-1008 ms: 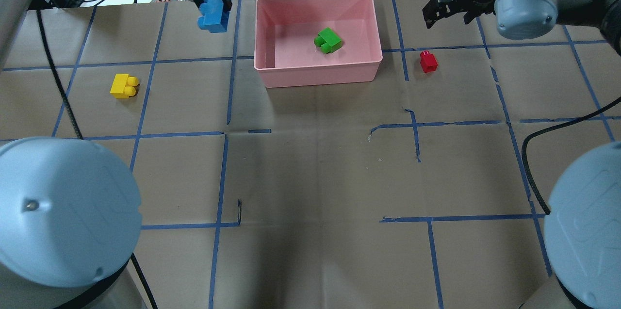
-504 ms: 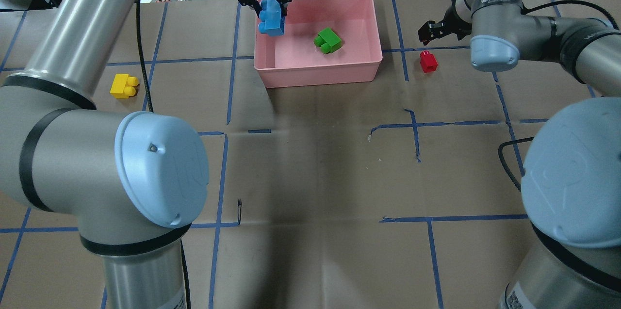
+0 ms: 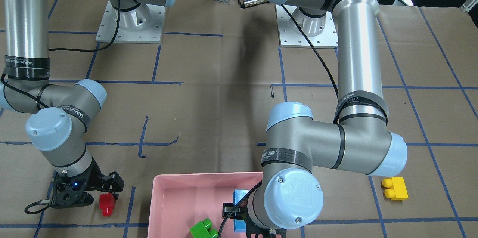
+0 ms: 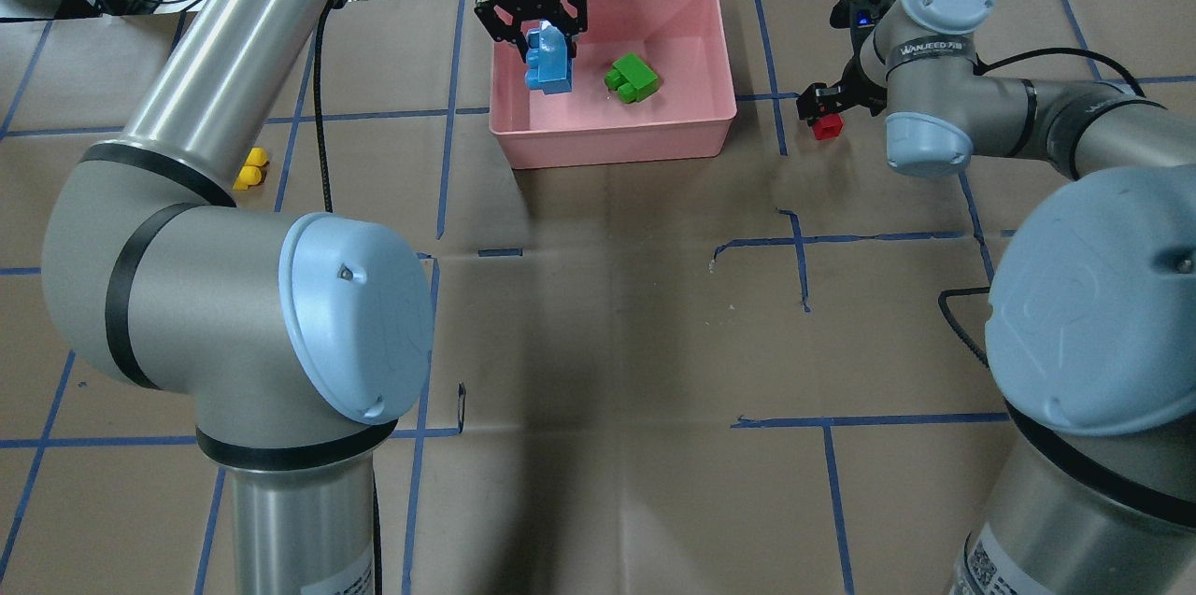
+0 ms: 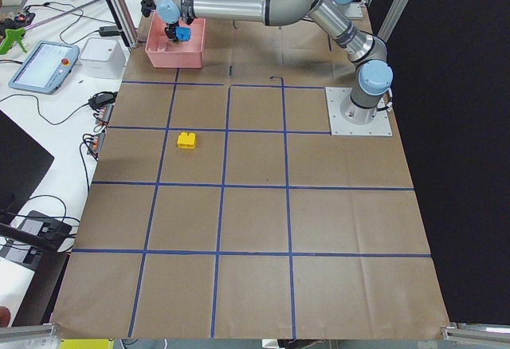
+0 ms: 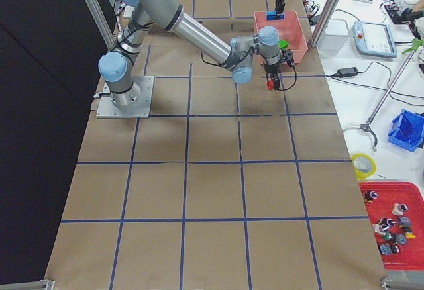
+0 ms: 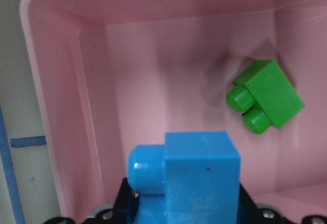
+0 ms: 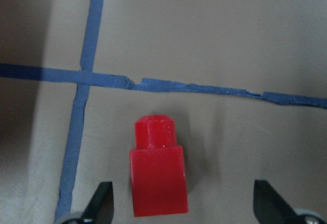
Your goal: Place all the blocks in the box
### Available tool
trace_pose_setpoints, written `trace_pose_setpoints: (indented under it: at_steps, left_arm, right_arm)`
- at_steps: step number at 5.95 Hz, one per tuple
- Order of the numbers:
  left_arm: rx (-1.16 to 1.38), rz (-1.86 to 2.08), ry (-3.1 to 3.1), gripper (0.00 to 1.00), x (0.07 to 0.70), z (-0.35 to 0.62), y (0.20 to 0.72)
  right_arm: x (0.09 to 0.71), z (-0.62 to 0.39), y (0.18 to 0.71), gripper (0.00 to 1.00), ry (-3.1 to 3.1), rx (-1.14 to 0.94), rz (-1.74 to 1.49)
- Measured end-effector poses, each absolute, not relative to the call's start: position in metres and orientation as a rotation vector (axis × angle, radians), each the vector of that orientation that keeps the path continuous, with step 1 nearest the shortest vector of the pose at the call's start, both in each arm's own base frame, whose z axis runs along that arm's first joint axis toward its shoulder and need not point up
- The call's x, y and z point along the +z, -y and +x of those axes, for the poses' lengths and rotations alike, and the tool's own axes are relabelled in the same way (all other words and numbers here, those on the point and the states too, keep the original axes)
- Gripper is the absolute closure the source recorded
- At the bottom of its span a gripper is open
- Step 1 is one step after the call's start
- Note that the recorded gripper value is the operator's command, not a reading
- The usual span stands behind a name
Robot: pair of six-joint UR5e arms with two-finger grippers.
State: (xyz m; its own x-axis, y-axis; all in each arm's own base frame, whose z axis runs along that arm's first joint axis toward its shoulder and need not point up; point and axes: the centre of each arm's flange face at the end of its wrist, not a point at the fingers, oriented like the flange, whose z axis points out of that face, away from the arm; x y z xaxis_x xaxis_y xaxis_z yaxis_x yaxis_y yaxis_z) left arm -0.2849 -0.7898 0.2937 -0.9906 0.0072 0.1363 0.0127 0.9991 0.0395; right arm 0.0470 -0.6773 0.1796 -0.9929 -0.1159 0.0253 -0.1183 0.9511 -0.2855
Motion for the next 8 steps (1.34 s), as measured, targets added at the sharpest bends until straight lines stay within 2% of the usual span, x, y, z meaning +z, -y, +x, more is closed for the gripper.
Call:
trace_pose_setpoints:
  at_steps: [1,2,3,6,8]
  left_arm:
    - [-0.044,0.024,3.002,0.0,0.307,-0.286,0.786]
    - [-0.004,0.029,2.998,0.0,0.335,-0.281,0.781]
    - [0.041,0.046,3.0,0.0,0.367,-0.262,0.777]
    - [0.07,0.108,3.023,0.0,0.429,-0.101,0.761]
    - [0.062,-0.029,3.044,0.0,0.439,0.03,0.733]
  right_arm:
    - [0.173,0.048,0.675,0.64,3.1,0.444,0.184]
    - [0.173,0.051,0.676,0.88,3.106,0.444,0.181]
    - [0.174,0.054,0.676,0.94,3.112,0.44,0.174]
    - [0.21,0.058,0.687,0.93,3.147,0.511,0.17]
    - [0.317,0.062,0.701,0.93,3.208,0.453,0.154]
